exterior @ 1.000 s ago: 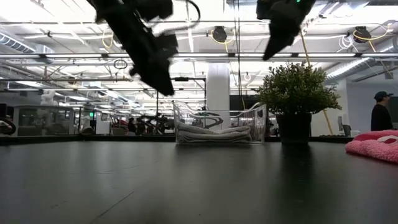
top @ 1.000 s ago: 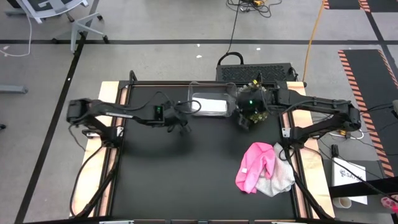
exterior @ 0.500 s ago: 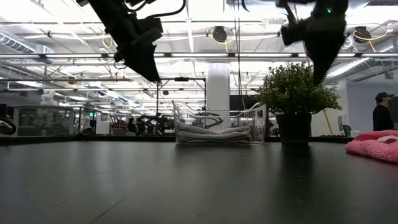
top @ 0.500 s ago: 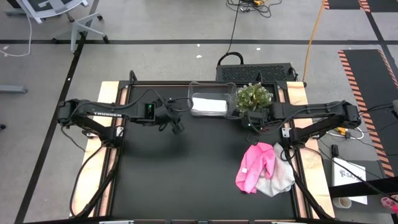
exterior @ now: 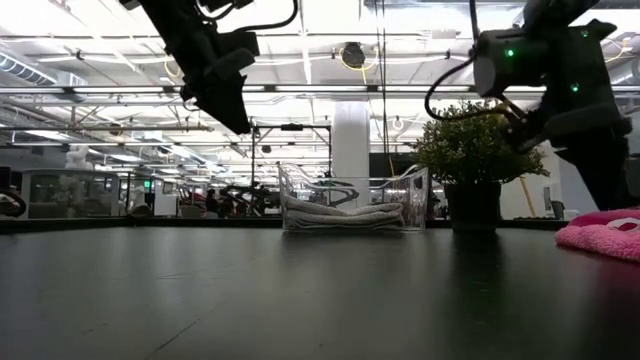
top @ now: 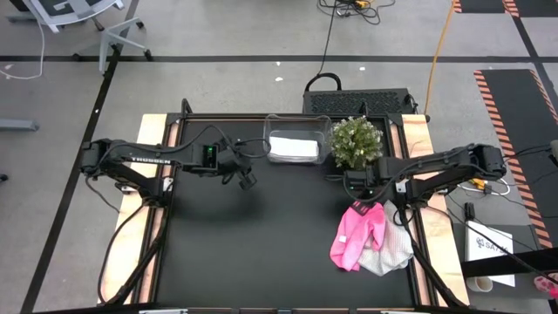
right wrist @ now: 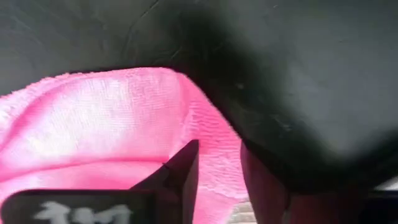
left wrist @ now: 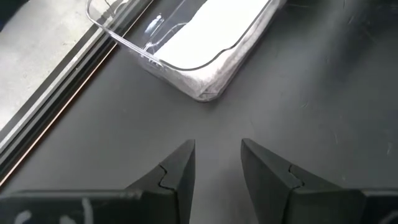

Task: Fold microfiber towels
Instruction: Fold the pink towel

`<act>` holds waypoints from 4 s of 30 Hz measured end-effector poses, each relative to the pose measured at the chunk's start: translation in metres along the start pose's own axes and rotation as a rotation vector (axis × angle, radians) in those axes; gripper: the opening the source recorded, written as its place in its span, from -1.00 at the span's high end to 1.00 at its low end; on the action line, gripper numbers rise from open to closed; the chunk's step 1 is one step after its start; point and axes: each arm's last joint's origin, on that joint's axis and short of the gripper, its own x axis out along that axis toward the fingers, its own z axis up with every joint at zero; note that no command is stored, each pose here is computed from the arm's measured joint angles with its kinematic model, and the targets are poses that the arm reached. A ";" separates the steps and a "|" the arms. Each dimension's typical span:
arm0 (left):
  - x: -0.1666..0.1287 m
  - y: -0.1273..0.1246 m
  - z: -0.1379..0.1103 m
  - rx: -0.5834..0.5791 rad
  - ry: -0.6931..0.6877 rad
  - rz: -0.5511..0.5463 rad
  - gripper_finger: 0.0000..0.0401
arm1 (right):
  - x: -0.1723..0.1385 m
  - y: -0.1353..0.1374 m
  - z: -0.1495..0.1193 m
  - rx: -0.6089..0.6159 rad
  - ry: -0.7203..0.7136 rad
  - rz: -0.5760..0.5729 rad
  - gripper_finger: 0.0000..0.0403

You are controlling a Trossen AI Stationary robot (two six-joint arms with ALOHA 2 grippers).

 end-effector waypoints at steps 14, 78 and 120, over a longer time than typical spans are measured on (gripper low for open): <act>0.000 0.000 0.000 -0.018 -0.001 0.000 0.35 | 0.000 0.009 0.010 -0.073 -0.103 0.097 0.15; 0.062 -0.101 -0.010 0.094 -0.106 -0.400 0.35 | -0.058 0.035 0.083 -0.110 -0.920 0.521 1.00; 0.111 -0.147 -0.046 0.481 -0.131 -0.321 0.35 | -0.053 0.034 0.080 -0.127 -0.866 0.510 1.00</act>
